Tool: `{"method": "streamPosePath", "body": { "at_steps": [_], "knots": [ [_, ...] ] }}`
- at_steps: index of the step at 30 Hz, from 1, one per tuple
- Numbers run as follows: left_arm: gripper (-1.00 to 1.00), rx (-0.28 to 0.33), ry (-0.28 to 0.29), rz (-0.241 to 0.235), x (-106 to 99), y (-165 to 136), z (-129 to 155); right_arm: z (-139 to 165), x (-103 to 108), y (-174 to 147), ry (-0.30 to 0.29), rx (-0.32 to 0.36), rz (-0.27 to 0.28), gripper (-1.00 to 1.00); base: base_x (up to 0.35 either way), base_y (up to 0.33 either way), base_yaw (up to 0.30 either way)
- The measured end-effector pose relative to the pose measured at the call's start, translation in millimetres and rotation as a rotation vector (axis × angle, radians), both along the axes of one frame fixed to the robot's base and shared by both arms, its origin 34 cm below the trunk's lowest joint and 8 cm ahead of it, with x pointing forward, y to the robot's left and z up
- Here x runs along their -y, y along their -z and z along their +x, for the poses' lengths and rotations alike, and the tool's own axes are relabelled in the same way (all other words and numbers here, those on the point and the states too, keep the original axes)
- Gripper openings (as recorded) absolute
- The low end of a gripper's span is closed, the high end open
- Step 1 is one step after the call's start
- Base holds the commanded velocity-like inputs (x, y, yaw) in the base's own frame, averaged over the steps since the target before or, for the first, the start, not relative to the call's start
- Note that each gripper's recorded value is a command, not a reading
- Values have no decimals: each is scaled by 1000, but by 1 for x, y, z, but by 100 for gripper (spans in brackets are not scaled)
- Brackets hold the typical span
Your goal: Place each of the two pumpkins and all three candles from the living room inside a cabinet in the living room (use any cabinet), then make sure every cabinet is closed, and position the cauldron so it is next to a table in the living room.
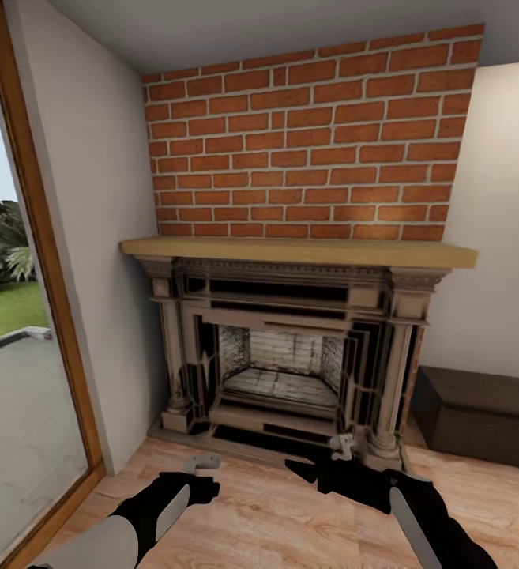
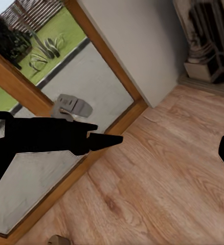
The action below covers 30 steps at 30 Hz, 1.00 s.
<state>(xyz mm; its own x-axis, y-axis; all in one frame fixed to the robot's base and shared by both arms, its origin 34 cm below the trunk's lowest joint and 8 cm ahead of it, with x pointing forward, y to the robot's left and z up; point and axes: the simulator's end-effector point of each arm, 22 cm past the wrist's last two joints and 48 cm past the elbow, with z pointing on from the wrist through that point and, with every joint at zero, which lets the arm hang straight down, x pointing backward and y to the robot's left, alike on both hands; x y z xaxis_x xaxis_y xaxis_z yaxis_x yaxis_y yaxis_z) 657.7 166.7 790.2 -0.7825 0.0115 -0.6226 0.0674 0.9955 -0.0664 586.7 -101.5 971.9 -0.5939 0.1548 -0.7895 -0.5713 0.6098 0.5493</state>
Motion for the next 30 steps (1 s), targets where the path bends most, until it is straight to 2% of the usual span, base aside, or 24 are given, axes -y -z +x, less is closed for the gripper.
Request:
{"method": "streamPosePath", "body": {
  "at_steps": [30],
  "knots": [
    [100,4,-1,0,0,0,0,0,0,0,-1,0,0,100,0,0,-294]
  ]
}}
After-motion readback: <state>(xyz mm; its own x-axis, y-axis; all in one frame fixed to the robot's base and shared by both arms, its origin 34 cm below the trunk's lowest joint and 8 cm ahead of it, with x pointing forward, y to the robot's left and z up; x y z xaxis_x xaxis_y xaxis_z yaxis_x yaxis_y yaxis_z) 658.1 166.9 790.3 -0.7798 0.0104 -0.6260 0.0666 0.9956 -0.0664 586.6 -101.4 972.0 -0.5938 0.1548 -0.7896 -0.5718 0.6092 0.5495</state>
